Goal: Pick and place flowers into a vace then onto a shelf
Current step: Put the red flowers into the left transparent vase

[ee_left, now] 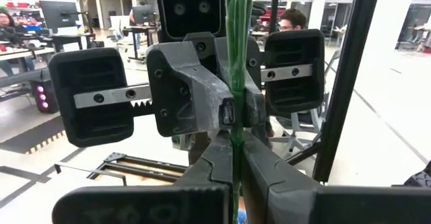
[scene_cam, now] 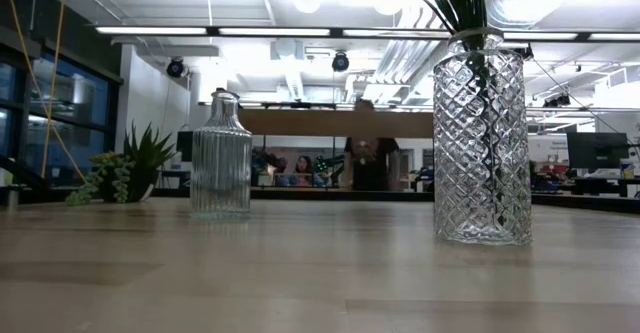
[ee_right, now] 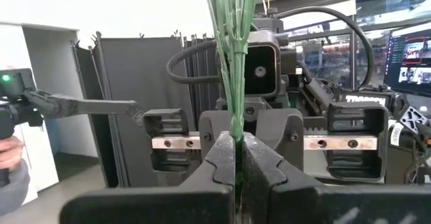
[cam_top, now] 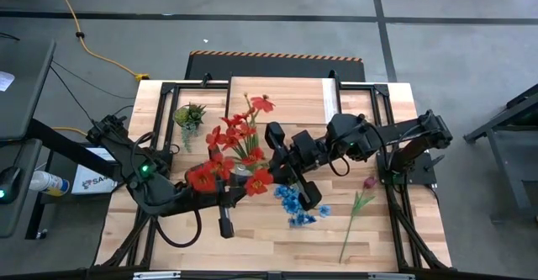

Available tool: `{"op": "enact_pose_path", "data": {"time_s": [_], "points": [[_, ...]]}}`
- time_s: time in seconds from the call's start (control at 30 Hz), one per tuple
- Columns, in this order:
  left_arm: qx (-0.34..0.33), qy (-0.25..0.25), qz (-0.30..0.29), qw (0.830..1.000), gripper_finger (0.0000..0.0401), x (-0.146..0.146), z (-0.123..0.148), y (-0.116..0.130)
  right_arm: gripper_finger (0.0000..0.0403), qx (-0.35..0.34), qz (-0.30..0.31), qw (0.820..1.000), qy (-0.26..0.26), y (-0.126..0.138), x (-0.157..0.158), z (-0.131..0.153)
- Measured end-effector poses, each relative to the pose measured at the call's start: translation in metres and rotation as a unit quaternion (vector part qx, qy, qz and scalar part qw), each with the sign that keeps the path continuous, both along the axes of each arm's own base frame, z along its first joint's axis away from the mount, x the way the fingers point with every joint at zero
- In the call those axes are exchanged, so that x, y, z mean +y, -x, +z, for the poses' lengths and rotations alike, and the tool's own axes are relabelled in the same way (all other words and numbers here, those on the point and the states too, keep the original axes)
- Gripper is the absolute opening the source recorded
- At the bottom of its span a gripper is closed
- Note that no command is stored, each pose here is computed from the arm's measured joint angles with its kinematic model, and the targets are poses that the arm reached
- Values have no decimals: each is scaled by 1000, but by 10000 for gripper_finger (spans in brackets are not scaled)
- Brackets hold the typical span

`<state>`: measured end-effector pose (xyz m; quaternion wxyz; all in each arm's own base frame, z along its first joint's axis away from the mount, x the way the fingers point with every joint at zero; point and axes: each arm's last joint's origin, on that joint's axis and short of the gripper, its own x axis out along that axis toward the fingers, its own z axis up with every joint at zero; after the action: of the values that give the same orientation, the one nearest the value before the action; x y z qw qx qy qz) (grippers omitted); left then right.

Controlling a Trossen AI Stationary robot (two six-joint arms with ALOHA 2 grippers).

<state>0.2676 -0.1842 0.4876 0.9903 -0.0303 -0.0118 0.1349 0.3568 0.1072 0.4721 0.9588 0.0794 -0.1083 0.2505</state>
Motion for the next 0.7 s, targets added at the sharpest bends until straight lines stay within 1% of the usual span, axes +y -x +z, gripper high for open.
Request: {"op": "enact_pose_path", "data": {"time_s": [0.1, 0.2, 0.7], "points": [[0, 0, 0, 1000, 41, 0, 0, 0, 2, 2, 2, 1000, -3, 0, 0, 0], [0, 0, 0, 1000, 41, 0, 0, 0, 15, 5, 4, 1000, -9, 0, 0, 0], [1, 6, 1, 1000, 41, 0, -1, 0, 120, 7, 10, 1000, -10, 0, 1, 0]]}}
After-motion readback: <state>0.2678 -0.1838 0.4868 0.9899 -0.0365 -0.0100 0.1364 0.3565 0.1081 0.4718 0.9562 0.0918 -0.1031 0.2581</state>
